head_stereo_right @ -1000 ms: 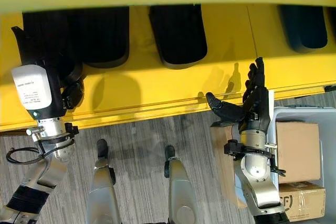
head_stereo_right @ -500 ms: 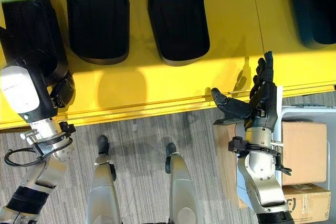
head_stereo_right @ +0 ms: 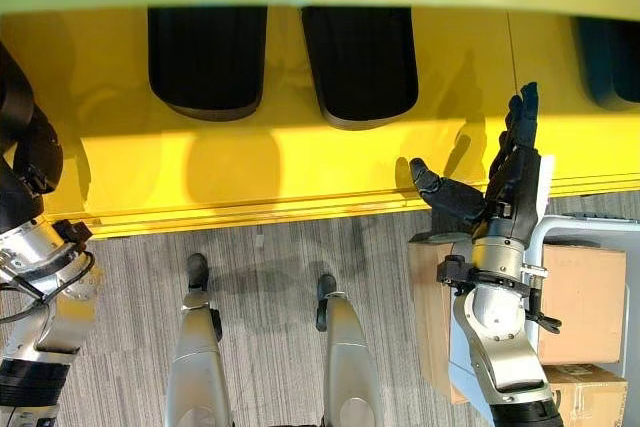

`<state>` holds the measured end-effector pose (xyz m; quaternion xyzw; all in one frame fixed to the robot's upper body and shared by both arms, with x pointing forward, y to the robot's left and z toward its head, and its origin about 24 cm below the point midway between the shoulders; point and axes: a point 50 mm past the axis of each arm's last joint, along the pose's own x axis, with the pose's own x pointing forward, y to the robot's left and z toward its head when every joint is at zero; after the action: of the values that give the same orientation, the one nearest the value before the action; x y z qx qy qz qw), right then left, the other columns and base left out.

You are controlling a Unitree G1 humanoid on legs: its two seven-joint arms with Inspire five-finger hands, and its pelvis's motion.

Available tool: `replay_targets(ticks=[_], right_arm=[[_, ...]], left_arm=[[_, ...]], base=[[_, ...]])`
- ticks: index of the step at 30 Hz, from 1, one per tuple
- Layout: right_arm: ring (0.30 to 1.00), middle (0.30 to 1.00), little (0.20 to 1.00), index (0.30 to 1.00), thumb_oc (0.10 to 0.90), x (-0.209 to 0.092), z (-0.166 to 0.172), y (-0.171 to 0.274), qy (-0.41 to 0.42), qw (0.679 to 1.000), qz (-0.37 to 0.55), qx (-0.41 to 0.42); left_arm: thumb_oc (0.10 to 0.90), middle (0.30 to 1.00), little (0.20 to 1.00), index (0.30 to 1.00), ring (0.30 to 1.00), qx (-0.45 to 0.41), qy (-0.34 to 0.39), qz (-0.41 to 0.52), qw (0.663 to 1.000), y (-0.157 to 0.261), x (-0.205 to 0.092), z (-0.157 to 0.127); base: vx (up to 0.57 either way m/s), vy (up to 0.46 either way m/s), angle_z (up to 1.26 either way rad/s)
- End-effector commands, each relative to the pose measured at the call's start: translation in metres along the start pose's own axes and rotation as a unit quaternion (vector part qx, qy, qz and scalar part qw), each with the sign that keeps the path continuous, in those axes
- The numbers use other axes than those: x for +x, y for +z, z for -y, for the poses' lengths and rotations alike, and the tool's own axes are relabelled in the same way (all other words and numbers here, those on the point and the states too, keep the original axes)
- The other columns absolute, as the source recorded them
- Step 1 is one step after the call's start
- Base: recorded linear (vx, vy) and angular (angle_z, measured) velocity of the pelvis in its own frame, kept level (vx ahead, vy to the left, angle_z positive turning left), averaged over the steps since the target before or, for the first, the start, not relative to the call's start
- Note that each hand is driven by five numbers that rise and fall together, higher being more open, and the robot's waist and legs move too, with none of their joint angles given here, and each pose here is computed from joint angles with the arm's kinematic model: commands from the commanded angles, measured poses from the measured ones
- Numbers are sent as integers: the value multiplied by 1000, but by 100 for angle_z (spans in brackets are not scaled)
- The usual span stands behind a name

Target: Move parts from the plastic box to the shelf.

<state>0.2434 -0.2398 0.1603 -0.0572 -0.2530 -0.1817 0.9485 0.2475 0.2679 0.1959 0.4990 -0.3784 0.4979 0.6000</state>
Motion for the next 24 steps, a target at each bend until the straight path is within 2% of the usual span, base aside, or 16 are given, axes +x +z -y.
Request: replay_targets(ticks=[1,9,18,24], right_arm=[[1000,1000,1000,1000,900,22,12,51,-32,990,140,2],[1000,1000,1000,1000,900,36,12,57,5,989,147,-15],[1000,1000,1000,1000,900,49,10,63,37,987,151,-36],[1000,1000,1000,1000,900,52,10,63,42,987,152,-43]], left_arm=[[400,300,300,300,300,20,135,114,984,19,54,-24],[400,300,300,300,300,85,73,207,972,24,76,-9],[400,300,300,300,300,127,13,194,973,7,94,5],[400,300,300,300,300,129,-19,138,982,-10,87,12]], base=[[-3,95,-5],[5,110,-7],[15,91,-7],[3,21,-5]])
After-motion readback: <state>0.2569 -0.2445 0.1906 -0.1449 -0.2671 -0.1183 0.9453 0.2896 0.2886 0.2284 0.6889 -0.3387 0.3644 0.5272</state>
